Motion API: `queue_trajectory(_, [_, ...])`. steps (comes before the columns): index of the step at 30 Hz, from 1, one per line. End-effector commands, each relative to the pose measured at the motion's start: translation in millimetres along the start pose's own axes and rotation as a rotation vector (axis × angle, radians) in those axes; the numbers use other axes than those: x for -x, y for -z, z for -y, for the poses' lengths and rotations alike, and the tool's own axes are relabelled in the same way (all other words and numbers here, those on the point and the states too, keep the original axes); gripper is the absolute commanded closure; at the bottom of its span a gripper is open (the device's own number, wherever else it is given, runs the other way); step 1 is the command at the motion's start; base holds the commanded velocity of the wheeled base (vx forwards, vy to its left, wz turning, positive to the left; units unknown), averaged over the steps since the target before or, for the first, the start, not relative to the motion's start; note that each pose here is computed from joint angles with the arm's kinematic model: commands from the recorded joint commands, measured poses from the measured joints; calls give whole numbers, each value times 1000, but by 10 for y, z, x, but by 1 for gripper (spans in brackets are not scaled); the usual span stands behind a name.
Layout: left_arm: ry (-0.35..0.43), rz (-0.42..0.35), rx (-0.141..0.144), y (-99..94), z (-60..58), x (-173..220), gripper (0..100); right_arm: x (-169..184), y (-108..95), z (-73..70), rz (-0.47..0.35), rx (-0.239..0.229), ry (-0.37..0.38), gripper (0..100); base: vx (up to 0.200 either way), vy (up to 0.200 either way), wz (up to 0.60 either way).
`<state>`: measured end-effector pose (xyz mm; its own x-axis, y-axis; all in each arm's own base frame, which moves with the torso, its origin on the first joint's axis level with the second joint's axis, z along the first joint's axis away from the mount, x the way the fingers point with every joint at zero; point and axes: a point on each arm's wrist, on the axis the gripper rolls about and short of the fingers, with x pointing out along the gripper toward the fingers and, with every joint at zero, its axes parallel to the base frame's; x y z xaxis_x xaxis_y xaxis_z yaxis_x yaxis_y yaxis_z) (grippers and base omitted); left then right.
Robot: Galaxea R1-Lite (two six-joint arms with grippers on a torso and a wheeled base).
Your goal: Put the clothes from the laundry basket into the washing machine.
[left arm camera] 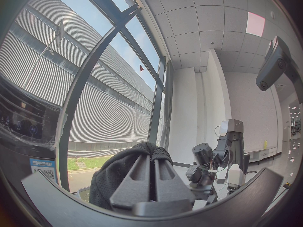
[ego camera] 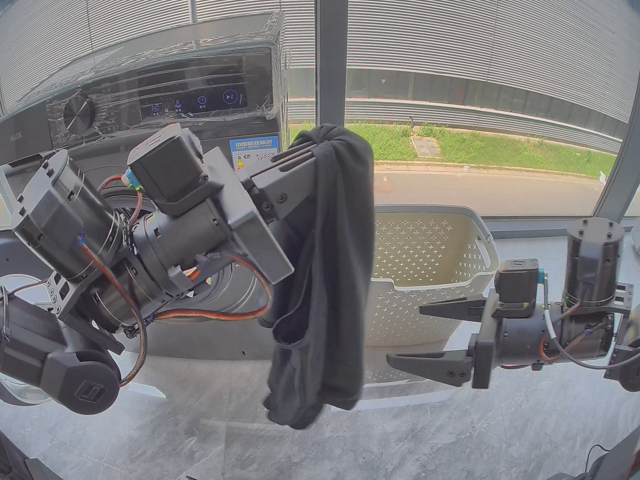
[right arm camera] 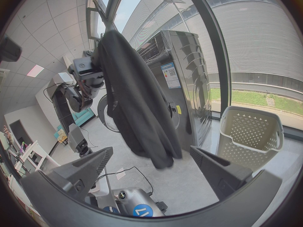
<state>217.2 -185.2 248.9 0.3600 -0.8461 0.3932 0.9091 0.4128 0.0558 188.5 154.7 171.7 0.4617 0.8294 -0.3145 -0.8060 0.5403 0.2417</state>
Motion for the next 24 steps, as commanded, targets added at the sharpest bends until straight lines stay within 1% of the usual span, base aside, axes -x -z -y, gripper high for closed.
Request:
queue_trajectory(1, [20, -6, 15, 86, 19, -133, 100, -377, 85, 152, -55, -17, 0, 0, 0, 0, 0])
queue_trajectory(4, [21, -9, 19, 109, 23, -149, 100, -408, 107, 171, -56, -19, -5, 0, 0, 0, 0])
queue_trajectory(7, [21, -4, 17, 110, 14, -181, 100, -445, 100, 187, -52, -17, -18, 0, 0, 0, 0])
queue_trajectory(11, [31, -2, 22, 147, 18, -241, 100, -506, 88, 214, -42, -14, -23, 0, 0, 0, 0])
queue_trajectory(13, [42, 17, 26, 141, 71, -333, 100, -673, 144, 300, -57, -21, -19, 0, 0, 0, 0])
queue_trajectory(16, [48, 27, 28, 127, 94, -367, 100, -794, 140, 365, -48, -19, -17, 0, 0, 0, 0])
queue_trajectory(17, [50, 31, 28, 121, 100, -380, 100, -880, 136, 400, -42, -17, -19, 0, 0, 0, 0])
queue_trajectory(24, [39, 38, 29, 111, 100, -388, 100, -1261, 122, 520, -36, -10, -43, 0, 0, 0, 0])
